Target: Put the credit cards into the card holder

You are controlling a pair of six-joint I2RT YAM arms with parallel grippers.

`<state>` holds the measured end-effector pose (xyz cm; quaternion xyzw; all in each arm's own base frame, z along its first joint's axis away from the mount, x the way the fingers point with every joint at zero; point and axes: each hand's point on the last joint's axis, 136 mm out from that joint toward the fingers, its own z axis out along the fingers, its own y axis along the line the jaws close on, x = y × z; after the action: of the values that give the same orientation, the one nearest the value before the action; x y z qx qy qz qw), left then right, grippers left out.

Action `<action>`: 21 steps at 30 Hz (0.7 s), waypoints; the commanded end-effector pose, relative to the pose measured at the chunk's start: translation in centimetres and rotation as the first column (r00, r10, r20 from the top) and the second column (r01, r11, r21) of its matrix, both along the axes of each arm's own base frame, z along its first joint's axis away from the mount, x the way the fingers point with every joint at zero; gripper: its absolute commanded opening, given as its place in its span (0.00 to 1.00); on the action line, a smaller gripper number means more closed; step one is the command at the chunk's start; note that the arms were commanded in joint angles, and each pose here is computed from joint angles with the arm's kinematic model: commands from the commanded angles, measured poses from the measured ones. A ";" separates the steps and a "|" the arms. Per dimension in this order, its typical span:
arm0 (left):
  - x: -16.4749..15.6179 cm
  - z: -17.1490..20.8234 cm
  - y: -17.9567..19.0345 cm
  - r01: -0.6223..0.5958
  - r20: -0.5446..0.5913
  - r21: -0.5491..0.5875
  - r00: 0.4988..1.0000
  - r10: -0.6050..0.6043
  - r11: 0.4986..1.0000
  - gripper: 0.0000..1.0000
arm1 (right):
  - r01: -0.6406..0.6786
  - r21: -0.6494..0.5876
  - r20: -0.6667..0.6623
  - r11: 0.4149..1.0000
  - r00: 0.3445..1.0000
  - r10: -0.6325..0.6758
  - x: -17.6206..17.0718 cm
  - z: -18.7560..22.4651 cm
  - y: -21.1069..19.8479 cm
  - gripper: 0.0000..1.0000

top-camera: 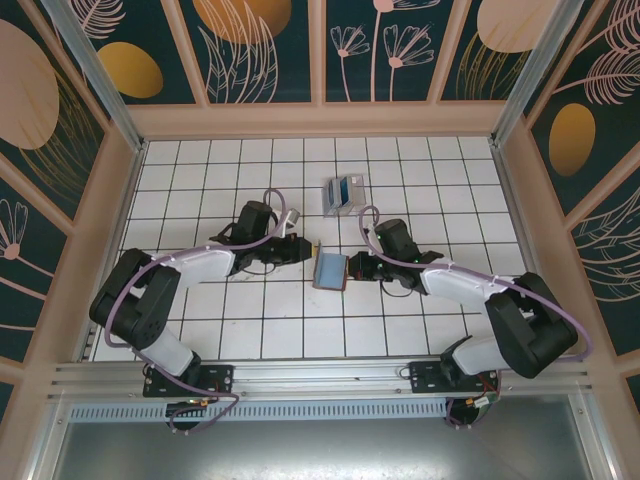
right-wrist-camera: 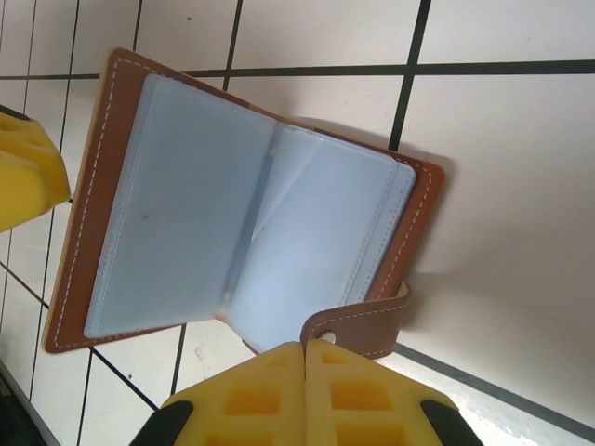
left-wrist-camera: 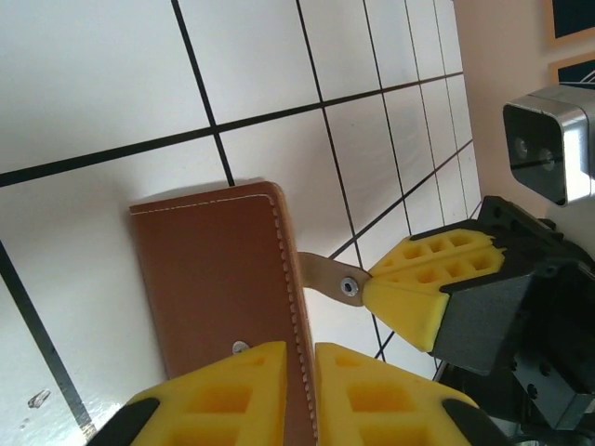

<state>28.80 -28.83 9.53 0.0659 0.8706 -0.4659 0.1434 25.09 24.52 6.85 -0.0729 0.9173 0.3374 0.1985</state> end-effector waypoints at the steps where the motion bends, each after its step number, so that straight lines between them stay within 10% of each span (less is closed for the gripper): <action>1: -0.6 -1.4 0.6 0.000 -0.035 0.031 0.999 0.001 1.000 0.12 | 0.014 0.017 0.017 1.000 1.000 -0.015 0.7 -0.2 0.2 0.00; 11: -0.2 -2.3 0.9 -0.020 -0.038 0.065 0.999 0.023 0.998 0.29 | -0.014 0.028 0.013 1.000 1.000 0.014 0.5 -0.1 1.1 0.00; 21: -0.3 -0.9 0.5 -0.008 -0.028 0.001 1.000 0.008 1.000 0.37 | -0.094 0.024 0.019 0.995 0.995 0.093 0.8 0.6 3.9 0.31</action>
<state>28.49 -28.29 7.49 0.0522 0.8834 -0.4481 0.1267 25.59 27.06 6.24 -0.0987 0.9150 0.3432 0.1876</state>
